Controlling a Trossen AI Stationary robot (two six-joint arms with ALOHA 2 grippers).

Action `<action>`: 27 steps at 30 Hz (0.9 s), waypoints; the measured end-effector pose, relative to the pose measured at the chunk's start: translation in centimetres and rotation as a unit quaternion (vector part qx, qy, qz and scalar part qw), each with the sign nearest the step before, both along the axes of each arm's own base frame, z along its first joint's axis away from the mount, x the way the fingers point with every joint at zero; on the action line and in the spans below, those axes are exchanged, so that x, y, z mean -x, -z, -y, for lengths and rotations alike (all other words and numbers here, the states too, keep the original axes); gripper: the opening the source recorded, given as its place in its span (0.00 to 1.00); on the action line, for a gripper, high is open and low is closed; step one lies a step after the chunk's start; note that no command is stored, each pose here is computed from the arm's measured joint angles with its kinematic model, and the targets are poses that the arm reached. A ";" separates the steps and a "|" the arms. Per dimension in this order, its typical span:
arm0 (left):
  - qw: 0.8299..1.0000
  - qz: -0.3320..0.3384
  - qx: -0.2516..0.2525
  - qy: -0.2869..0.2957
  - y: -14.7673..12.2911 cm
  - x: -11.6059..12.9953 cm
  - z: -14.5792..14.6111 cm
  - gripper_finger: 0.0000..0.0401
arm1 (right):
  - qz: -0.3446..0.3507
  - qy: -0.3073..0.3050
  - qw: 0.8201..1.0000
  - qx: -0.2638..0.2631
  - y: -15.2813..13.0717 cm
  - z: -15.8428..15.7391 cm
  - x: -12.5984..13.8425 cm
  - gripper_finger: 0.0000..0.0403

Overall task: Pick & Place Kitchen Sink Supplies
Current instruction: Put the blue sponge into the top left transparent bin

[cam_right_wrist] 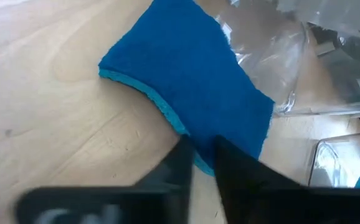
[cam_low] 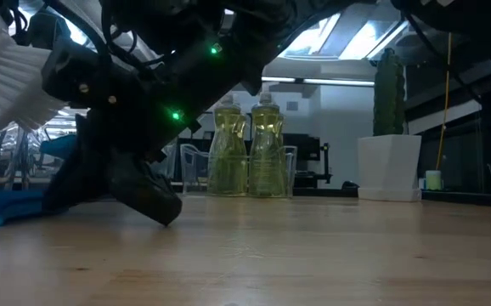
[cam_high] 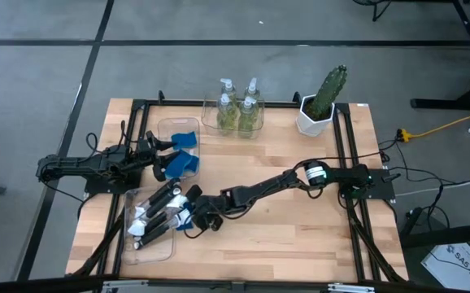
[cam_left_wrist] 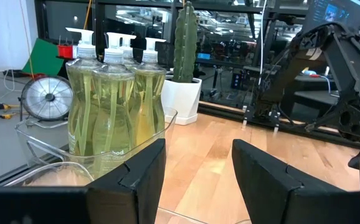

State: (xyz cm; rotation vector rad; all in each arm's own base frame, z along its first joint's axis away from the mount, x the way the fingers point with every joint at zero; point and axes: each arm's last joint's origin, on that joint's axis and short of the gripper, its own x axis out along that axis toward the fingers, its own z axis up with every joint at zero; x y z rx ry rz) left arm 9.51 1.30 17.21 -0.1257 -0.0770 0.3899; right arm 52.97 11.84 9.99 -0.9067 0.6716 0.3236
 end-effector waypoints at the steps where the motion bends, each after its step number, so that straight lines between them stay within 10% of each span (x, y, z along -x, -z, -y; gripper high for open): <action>1: 1.000 0.000 0.000 0.000 0.0 0.0 0.0 0.45 | -0.001 0.001 1.000 0.001 0.0 0.0 0.0 0.12; 27: 1.000 0.000 0.000 0.000 0.0 0.0 0.0 0.45 | -0.129 0.099 0.986 0.021 -5.5 4.1 3.1 0.00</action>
